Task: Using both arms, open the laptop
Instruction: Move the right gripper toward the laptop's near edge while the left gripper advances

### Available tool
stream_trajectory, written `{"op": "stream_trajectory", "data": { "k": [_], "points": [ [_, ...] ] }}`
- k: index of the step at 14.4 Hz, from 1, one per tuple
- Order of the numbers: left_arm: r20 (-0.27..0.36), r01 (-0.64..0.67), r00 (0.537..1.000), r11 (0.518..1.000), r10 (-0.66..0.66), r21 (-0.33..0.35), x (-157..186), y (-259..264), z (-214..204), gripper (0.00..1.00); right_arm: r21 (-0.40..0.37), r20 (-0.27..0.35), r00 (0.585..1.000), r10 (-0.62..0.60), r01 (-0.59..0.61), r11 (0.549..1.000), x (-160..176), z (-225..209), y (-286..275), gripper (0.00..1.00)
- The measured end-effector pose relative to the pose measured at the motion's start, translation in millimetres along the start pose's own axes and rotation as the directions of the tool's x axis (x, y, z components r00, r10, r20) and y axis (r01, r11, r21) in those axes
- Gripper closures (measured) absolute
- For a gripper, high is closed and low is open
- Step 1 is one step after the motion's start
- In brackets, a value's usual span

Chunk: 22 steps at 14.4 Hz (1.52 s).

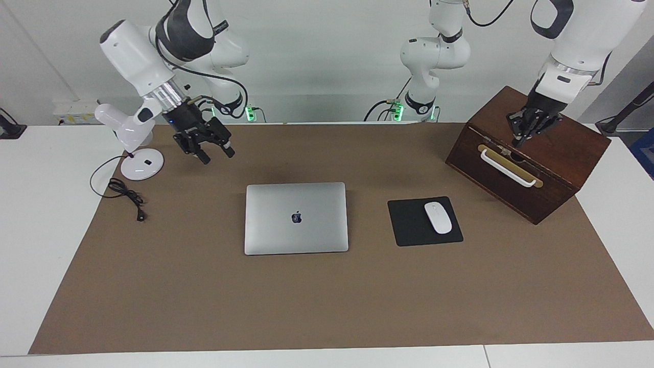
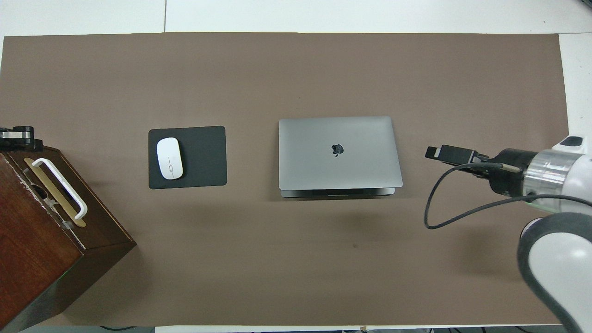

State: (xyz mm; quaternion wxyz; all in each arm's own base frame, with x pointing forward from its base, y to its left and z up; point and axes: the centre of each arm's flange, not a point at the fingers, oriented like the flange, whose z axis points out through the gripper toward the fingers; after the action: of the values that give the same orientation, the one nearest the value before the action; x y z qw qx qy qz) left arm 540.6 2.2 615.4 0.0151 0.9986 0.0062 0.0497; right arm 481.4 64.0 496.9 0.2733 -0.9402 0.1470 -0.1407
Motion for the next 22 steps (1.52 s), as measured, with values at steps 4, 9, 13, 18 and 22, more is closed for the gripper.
{"op": "stream_trajectory", "data": {
  "k": [4,9,13,18,22],
  "points": [
    [-0.031,0.006,0.999,0.999,-0.007,-0.037,4,4,4,0.99,0.146,-0.102,0.988,0.120,-0.104,0.984,-43,44,-32,0.00],
    [-0.080,0.010,0.997,0.999,-0.014,-0.051,8,6,33,0.99,0.232,-0.155,0.919,0.361,-0.322,0.918,-106,104,-55,0.00],
    [-0.164,-0.034,0.986,0.997,0.024,-0.063,0,34,72,0.99,0.227,-0.133,0.848,0.513,-0.478,0.848,-143,137,-57,0.00],
    [-0.298,-0.126,0.949,0.989,0.097,-0.078,-42,84,123,0.99,0.238,-0.111,0.777,0.620,-0.585,0.775,-158,143,-54,0.00],
    [-0.412,-0.198,0.900,0.976,0.145,-0.089,-87,121,170,0.99,0.232,-0.108,0.761,0.640,-0.607,0.760,-164,147,-52,0.00]
  ]
}}
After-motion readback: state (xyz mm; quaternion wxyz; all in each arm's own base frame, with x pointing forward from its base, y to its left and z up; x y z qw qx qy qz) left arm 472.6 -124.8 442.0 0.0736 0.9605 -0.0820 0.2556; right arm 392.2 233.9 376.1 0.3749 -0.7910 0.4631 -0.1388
